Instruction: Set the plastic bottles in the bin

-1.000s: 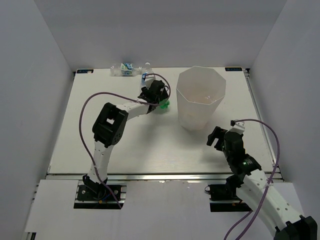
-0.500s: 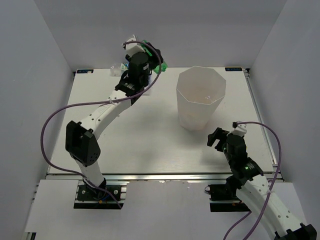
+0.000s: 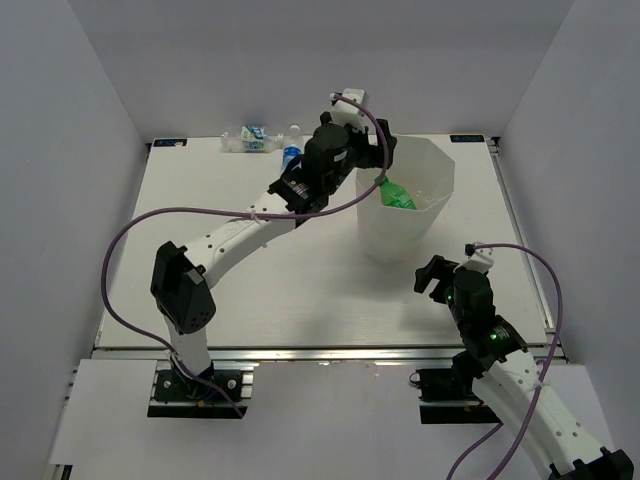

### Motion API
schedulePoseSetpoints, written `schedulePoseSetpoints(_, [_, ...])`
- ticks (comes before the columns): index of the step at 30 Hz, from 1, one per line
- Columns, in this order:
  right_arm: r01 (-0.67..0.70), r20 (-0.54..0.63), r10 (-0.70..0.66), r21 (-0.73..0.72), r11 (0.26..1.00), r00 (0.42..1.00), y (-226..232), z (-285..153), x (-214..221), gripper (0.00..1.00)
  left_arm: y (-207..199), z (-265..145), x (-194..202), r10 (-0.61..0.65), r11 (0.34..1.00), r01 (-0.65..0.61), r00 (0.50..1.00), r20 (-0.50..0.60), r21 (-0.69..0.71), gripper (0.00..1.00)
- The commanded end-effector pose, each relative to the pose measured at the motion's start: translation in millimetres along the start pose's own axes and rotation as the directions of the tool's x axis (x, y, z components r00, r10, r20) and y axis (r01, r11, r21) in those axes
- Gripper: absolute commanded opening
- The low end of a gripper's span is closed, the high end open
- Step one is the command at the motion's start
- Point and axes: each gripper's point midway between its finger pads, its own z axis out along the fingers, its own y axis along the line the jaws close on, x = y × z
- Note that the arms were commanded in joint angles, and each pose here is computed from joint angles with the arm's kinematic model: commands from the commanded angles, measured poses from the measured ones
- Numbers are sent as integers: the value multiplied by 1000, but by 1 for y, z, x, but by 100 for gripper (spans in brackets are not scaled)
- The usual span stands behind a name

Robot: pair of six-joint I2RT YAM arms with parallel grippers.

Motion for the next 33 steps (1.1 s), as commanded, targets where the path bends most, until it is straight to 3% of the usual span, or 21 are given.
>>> schedulePoseSetpoints(1, [1, 33, -1, -12, 1000, 999, 3, 2, -7, 89, 11, -15, -58, 60, 998, -56, 992, 108, -41, 98])
schedulePoseSetpoints(5, [4, 28, -3, -11, 1000, 1000, 3, 3, -6, 89, 45, -10, -67, 99, 977, -70, 986, 134, -202, 98])
schedulePoseSetpoints(9, [5, 26, -5, -10, 1000, 1000, 3, 3, -6, 89, 91, 16, -43, 87, 970, -81, 996, 16, -227, 98])
schedulePoseSetpoints(15, [6, 26, -6, -12, 1000, 1000, 3, 3, -6, 89, 184, 53, 22, 105, 949, -156, 976, -193, -275, 98])
schedulePoseSetpoints(21, [9, 26, -8, -18, 1000, 1000, 4, 3, -6, 89, 263, 76, 78, 121, 919, -216, 951, -285, -329, 98])
schedulePoseSetpoints(29, [11, 22, -11, -33, 999, 1000, 7, 3, -5, 89, 344, 87, 132, 12, 873, -157, 953, -302, -461, 98])
schedulePoseSetpoints(33, [15, 19, -14, -45, 999, 1000, 9, 3, -4, 89, 364, 93, 155, -6, 865, -142, 956, -292, -482, 98])
